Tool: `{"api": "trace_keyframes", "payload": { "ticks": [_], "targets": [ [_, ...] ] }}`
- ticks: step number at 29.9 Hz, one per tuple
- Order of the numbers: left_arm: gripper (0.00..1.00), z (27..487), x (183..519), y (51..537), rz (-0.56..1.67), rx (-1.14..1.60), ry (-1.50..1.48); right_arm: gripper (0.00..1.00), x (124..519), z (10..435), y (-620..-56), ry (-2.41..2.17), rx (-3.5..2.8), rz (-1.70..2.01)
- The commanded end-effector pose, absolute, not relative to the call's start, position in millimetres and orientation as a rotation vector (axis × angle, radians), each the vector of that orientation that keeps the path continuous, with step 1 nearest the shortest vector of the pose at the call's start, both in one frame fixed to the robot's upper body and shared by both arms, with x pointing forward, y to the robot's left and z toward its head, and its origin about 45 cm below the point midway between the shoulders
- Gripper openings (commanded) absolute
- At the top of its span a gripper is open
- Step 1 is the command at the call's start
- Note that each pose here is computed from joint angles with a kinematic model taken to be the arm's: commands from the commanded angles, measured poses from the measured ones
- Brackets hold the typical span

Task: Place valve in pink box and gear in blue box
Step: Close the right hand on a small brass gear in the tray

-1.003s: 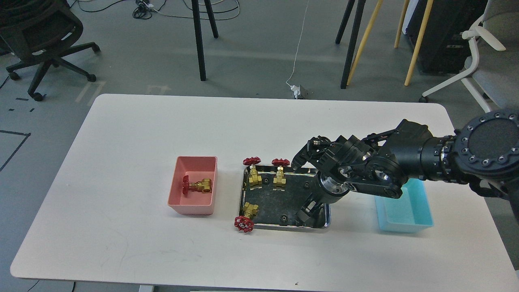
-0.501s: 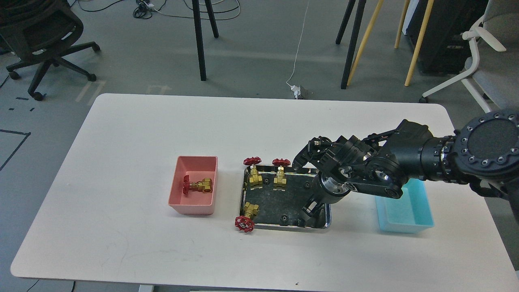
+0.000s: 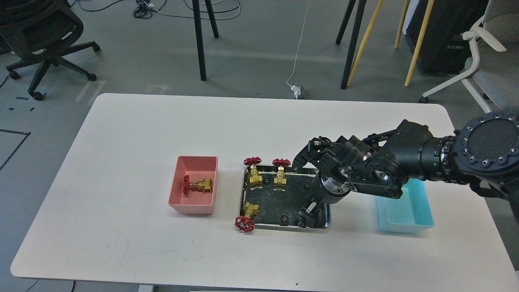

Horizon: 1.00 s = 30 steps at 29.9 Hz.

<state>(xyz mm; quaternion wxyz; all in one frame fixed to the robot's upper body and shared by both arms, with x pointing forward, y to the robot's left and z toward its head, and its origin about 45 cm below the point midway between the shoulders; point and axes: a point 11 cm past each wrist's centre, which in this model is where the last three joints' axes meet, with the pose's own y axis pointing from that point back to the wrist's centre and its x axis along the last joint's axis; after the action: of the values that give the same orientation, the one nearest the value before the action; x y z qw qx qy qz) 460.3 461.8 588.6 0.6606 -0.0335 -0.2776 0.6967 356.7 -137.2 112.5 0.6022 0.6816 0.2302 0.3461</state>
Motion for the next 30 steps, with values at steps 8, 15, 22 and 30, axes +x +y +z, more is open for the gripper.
{"api": "trace_keyframes", "payload": {
  "ticks": [8, 15, 22, 30],
  "targets": [
    [0.98, 590, 459, 463, 1.579, -0.075, -0.630, 0.50, 357, 113, -137, 0.528, 1.586, 0.797],
    [0.98, 590, 458, 465, 1.583, -0.075, -0.632, 0.50, 354, 110, -137, 0.535, 1.593, 0.790],
    [0.98, 595, 452, 475, 1.601, -0.068, -0.643, 0.50, 352, 108, -137, 0.536, 1.602, 0.783],
    [0.98, 595, 451, 476, 1.602, -0.068, -0.644, 0.44, 355, 107, -140, 0.522, 1.599, 0.783]
  ]
}}
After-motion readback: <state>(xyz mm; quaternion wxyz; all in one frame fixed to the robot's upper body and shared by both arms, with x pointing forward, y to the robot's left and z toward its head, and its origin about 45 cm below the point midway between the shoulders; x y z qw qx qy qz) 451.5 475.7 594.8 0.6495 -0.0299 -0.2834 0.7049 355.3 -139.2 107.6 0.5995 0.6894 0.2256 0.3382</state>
